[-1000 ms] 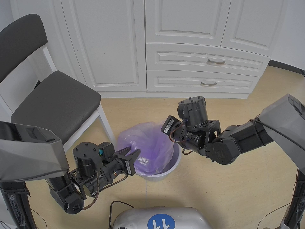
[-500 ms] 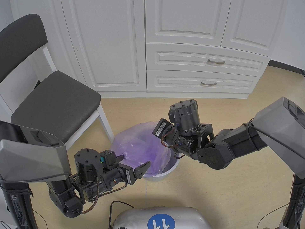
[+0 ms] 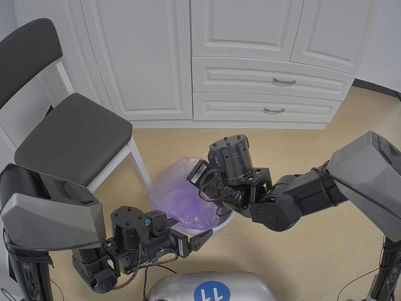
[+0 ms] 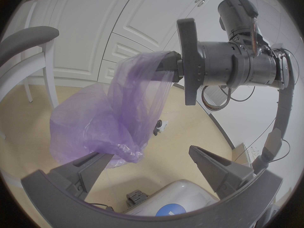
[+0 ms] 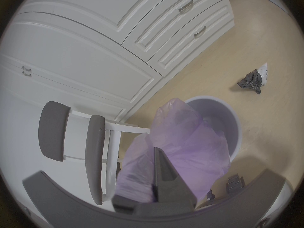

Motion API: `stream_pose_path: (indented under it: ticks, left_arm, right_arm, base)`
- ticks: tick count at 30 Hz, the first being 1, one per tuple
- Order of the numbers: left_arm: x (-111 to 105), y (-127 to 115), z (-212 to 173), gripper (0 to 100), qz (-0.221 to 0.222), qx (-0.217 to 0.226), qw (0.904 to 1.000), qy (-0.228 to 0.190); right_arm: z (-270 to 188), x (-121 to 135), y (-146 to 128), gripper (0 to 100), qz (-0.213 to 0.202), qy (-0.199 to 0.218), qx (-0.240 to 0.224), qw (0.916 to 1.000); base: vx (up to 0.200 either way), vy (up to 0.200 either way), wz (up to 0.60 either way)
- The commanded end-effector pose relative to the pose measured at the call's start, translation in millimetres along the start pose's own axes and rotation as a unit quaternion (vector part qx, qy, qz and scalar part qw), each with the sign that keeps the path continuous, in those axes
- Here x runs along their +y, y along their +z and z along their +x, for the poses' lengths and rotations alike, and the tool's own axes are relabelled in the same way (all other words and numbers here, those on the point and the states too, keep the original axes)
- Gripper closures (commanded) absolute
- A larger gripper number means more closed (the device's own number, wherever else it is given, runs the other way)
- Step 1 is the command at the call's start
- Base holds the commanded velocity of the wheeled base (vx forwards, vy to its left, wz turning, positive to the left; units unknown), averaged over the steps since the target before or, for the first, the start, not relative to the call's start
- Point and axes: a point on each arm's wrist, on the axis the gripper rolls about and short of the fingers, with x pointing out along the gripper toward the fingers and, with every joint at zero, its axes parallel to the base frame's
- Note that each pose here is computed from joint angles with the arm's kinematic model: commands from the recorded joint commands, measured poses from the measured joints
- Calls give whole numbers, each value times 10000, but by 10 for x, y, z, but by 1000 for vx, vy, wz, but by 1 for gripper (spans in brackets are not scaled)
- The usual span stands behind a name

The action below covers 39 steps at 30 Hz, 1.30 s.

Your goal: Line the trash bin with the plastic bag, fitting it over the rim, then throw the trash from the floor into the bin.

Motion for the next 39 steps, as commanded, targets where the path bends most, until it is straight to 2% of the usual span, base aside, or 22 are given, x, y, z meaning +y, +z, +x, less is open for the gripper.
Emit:
stream_pose_path:
  ticks: [1,4,7,8,11,22,23,37,38,39]
  left_arm:
    - [-28,-20,60,0,-15,0,10000,-58]
    - [-27,-29,146,0,-10,-52,10000,-40]
    - [1,-45,241,0,-24,-149,9997,179]
    - [25,-47,320,0,-115,-288,9986,440]
    - [44,-27,436,0,-258,-514,9958,719]
    - [88,-4,606,0,-363,-820,9906,1031]
    - [90,-11,605,100,-364,-808,9906,1043]
    - [99,40,529,100,-374,-829,9902,1058]
    - [100,47,516,100,-376,-829,9902,1058]
    - [96,54,500,100,-376,-827,9903,1051]
  right_arm:
    - [-10,40,-82,100,-17,57,74,10000]
    - [-44,84,-124,100,57,101,122,9999]
    - [-67,109,-126,100,70,129,122,9998]
    - [-87,128,-139,100,69,144,128,9998]
    - [-116,154,-129,100,74,173,102,9998]
    - [-185,208,-128,100,73,243,94,9996]
    - [-185,208,-128,100,73,243,94,9996]
    - [-199,146,-70,100,-34,166,18,9999]
    - [-213,139,-69,0,-105,160,21,9998]
    - [-243,134,-62,0,-213,164,26,9996]
  base:
    - [0,0,0]
    - [0,0,0]
    - [0,0,0]
    - [0,0,0]
    - [0,0,0]
    - [0,0,0]
    - [0,0,0]
    - [0,0,0]
    - [0,0,0]
    - [0,0,0]
